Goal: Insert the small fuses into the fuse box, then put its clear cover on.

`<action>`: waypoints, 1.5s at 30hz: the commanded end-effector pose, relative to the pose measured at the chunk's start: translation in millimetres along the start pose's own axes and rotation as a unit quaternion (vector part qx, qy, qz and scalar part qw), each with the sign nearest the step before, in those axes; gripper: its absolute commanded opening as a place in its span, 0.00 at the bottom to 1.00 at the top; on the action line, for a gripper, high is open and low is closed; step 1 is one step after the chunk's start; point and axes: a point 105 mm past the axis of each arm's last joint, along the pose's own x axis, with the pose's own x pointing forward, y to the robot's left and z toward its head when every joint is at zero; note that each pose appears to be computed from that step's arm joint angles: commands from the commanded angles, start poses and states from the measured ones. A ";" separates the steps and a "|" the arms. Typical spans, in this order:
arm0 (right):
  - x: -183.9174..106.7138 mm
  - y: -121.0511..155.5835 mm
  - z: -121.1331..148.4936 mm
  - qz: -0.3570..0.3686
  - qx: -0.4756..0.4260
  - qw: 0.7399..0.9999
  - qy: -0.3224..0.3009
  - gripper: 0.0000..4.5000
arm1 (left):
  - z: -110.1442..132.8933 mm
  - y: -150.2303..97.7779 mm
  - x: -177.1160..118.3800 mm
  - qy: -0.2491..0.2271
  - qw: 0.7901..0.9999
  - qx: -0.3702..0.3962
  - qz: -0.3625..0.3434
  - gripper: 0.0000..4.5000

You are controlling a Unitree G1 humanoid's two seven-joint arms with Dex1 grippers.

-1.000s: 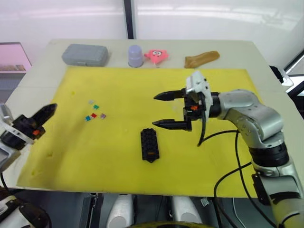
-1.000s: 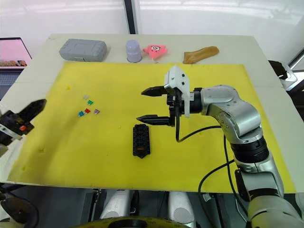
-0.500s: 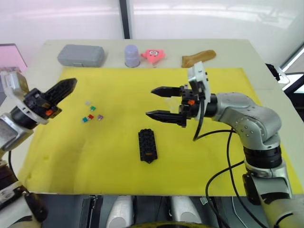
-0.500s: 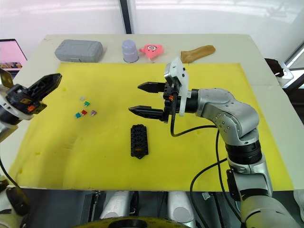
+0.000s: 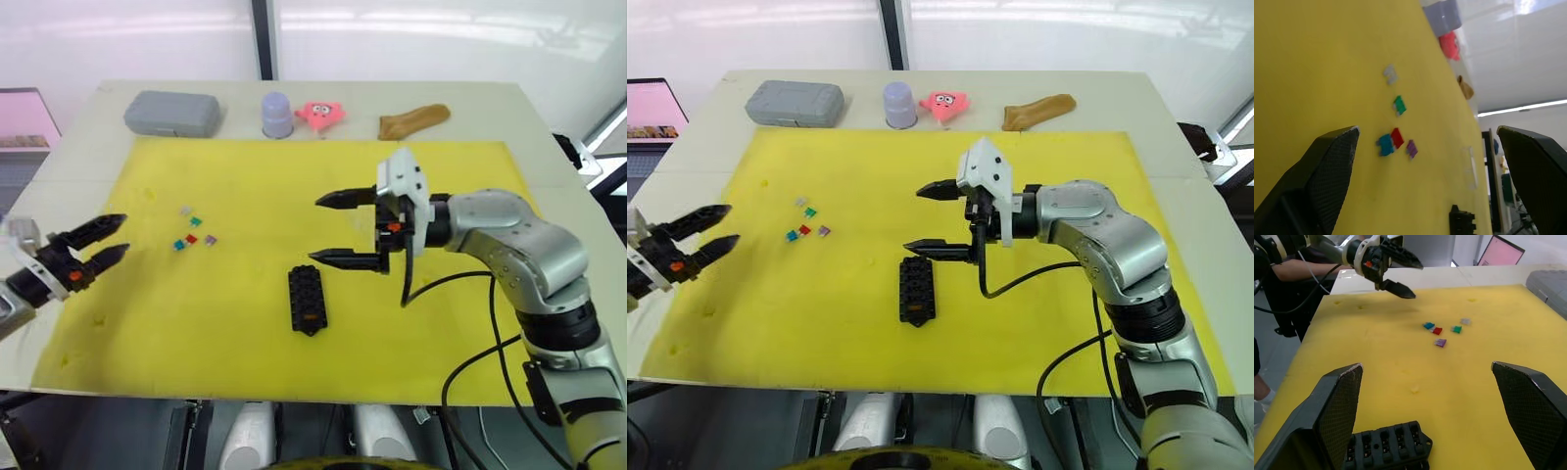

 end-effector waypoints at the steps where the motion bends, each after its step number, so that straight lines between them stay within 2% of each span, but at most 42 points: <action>1: 1.9 0.4 11.4 0.001 -0.025 1.000 -0.013 1.00 | -9.8 -0.9 9.0 0.020 1.000 -0.001 -0.011 0.99; 10: -0.1 -2.9 10.8 -0.008 -0.024 1.000 -0.011 1.00 | -22.1 -6.3 26.8 0.047 0.997 -0.039 -0.056 0.99; 18: -1.7 1.3 5.0 -0.003 -0.030 1.000 0.007 1.00 | -26.4 8.5 33.2 0.053 0.998 -0.029 -0.022 0.99; 31: -4.2 -0.1 -4.0 -0.009 -0.046 0.998 0.032 1.00 | -32.3 6.0 56.5 0.052 0.997 -0.036 -0.038 0.99; 45: -7.6 -0.7 -3.5 -0.020 -0.048 0.998 0.039 1.00 | -44.5 7.8 65.2 0.079 0.995 -0.046 -0.042 0.99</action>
